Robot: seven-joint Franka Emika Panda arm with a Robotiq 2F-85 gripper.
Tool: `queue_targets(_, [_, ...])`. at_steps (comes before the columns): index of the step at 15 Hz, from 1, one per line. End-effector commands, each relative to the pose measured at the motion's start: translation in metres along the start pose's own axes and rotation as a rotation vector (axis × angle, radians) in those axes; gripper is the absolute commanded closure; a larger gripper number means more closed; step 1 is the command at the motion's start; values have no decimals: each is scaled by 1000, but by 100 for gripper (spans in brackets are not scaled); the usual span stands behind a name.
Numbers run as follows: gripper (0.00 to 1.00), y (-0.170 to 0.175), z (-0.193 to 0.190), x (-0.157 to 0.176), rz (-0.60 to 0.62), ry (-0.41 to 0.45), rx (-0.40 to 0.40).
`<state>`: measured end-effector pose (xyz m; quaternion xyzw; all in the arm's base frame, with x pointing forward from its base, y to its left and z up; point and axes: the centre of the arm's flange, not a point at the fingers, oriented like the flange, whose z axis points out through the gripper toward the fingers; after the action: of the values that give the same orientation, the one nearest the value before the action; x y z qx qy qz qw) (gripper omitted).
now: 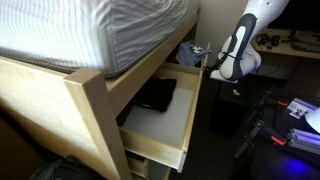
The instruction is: Close the top left drawer
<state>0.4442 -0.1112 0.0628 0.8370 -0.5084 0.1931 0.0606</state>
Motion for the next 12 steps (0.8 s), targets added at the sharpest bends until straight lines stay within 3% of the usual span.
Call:
queue_targets(1, [0,-35,4,6,73,76,47])
queue_targets(3, [0,-60,-7,10,82,90,77])
queue_targets(6, [0,-65,-13,9,77,89,84])
queue_targets(9, [0,-35,-2,8,85,44,91])
queue_targets(11, [0,-1,9,3,12,-52,4])
queue_targets(12, [0,0,1,-1,0,-7,-5])
